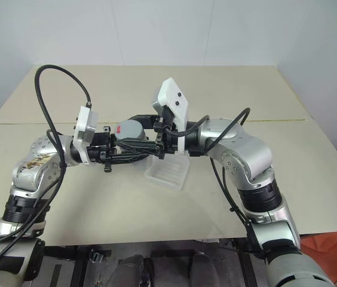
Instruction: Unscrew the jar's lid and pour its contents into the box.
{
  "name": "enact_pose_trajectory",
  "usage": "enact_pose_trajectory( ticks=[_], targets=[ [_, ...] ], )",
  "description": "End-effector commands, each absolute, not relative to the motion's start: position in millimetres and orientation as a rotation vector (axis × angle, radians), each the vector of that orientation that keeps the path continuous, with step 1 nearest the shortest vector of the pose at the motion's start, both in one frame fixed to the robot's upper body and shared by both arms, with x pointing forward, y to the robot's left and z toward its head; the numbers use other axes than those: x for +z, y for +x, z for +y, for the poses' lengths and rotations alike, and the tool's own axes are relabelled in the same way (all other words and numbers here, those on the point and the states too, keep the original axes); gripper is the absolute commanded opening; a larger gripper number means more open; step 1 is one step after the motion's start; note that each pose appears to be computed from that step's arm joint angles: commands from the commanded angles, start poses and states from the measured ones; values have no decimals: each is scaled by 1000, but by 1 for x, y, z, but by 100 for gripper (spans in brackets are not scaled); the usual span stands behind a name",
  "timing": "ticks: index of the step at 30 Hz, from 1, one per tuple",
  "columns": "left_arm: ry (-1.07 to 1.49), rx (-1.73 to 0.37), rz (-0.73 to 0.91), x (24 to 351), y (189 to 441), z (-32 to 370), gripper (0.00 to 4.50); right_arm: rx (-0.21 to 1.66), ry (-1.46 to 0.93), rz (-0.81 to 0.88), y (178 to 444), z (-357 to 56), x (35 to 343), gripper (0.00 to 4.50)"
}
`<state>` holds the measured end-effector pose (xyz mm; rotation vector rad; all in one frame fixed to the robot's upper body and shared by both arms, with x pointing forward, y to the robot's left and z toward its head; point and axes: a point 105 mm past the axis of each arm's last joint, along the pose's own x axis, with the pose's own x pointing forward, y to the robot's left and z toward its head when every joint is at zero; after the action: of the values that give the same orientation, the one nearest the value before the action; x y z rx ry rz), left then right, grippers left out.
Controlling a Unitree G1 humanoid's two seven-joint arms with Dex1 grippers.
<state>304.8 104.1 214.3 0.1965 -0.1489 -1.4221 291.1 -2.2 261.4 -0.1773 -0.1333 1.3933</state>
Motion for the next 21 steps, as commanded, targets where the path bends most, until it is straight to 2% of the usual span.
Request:
enact_pose_trajectory(
  ticks=[1,3,7,10,13,17,19,21],
  targets=[
    [223,-1479,-194,224,296,105,193,1439,-170,-250,284,-6,285,276],
    [212,-1523,-206,226,292,105,193,1529,-171,-270,276,-6,286,276],
    [182,-1702,-194,230,274,102,193,1937,-234,-264,244,-19,278,276],
    [229,-1790,-178,231,266,97,193,2133,-296,-251,246,-19,268,276],
    [251,-1819,-171,231,261,95,193,2178,-340,-260,251,-12,265,276],
    [256,-1785,-179,226,261,90,193,2140,-388,-295,265,-3,268,276],
    [250,-1755,-182,224,263,91,193,2103,-372,-306,268,-6,269,347],
    [238,-1717,-182,223,267,94,193,2027,-354,-315,272,-13,271,395]
  ],
)
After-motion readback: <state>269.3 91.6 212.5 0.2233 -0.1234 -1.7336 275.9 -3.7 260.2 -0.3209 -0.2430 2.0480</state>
